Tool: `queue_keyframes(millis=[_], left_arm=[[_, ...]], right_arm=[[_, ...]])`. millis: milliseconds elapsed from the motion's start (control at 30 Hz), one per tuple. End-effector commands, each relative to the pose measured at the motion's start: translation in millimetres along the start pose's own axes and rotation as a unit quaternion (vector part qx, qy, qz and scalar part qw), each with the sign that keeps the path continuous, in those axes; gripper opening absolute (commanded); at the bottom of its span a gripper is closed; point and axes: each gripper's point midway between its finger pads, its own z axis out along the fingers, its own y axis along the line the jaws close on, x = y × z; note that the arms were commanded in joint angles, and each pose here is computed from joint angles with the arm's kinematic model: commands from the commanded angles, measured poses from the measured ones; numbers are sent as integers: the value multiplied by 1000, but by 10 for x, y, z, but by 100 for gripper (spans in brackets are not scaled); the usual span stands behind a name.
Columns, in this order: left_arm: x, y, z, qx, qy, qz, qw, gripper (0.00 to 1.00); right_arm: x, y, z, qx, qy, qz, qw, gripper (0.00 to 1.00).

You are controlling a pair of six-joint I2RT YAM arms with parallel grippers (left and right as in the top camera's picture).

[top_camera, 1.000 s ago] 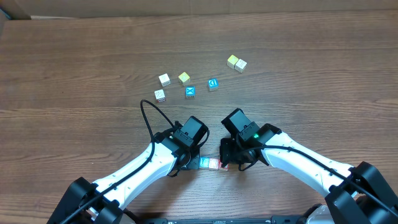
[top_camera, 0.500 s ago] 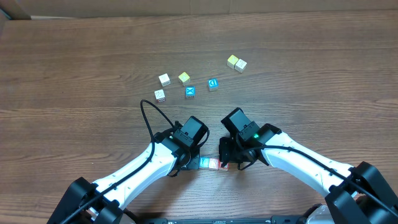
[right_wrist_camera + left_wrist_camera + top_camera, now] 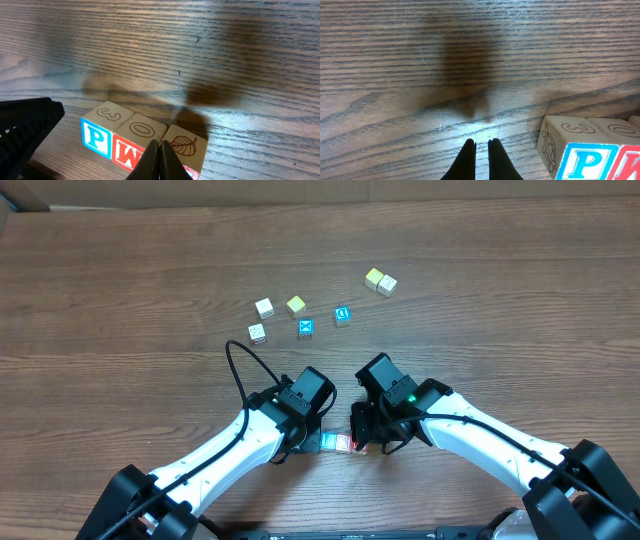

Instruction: Flip 3 blocks

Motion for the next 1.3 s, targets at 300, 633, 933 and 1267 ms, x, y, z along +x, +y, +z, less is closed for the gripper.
queue_keyframes(millis=[300,633,933,1267], left_arm=[[34,23,33,-1,8,6,1000,4],[37,25,34,-1,9,6,1000,4],[35,23,33,-1,9,6,1000,4],[36,24,33,-1,9,5,1000,4]], right_arm=[[51,46,24,-14,11,-22,1000,4],[-44,14,25,-1,-12,-17,1000,4],[-63,-34,24,12,-19,-10,1000,4],[-1,-55,26,15,-6,-10,1000,4]])
